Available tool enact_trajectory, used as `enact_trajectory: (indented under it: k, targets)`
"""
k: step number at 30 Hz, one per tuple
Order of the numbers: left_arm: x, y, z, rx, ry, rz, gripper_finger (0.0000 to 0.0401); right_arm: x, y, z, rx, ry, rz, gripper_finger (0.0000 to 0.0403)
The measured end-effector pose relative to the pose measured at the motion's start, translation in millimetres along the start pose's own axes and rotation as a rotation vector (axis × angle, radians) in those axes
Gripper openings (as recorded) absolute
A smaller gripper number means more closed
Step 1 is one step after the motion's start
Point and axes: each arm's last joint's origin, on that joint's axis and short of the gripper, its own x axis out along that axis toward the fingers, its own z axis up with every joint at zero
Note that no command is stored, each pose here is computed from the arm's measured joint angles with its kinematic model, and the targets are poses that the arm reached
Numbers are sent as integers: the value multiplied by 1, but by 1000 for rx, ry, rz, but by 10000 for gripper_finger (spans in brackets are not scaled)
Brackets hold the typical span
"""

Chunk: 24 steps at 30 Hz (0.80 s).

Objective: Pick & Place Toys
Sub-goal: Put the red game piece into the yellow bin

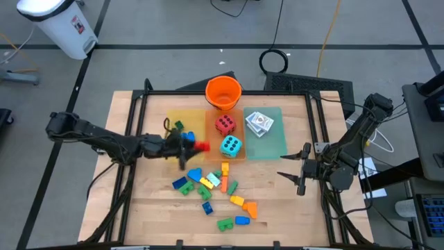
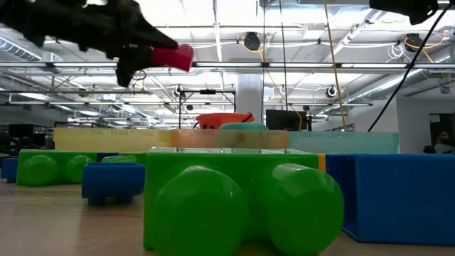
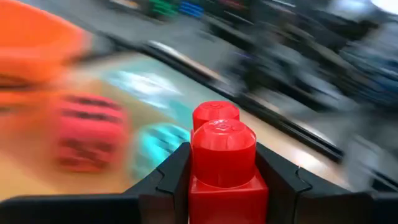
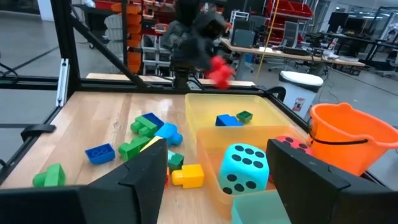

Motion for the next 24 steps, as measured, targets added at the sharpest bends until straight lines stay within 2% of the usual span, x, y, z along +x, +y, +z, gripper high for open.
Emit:
enact_trajectory:
  k: [3, 5, 7, 9, 11, 13, 21, 24]
  targets:
    - [-8, -2, -8, 24, 44, -369, 135, 0, 0, 0, -6, 3, 0, 242]
    - [-16, -5, -14, 61, 55, -554, 135, 0, 0, 0, -3, 2, 0, 242]
    - [-21, -7, -18, 103, 39, -630, 135, 0, 0, 0, -5, 2, 0, 242]
    - [-24, -8, -19, 133, 17, -646, 135, 0, 0, 0, -4, 2, 0, 242]
    - [-25, -8, -19, 143, 5, -639, 135, 0, 0, 0, -4, 2, 0, 242]
    - [-24, -7, -20, 130, -1, -588, 135, 0, 0, 0, -4, 2, 0, 242]
    - [-15, 15, -21, 38, -9, -235, 135, 0, 0, 0, -5, 2, -1, 242]
    - [-12, 29, -21, 6, -15, -63, 148, 0, 0, 0, -5, 2, -2, 242]
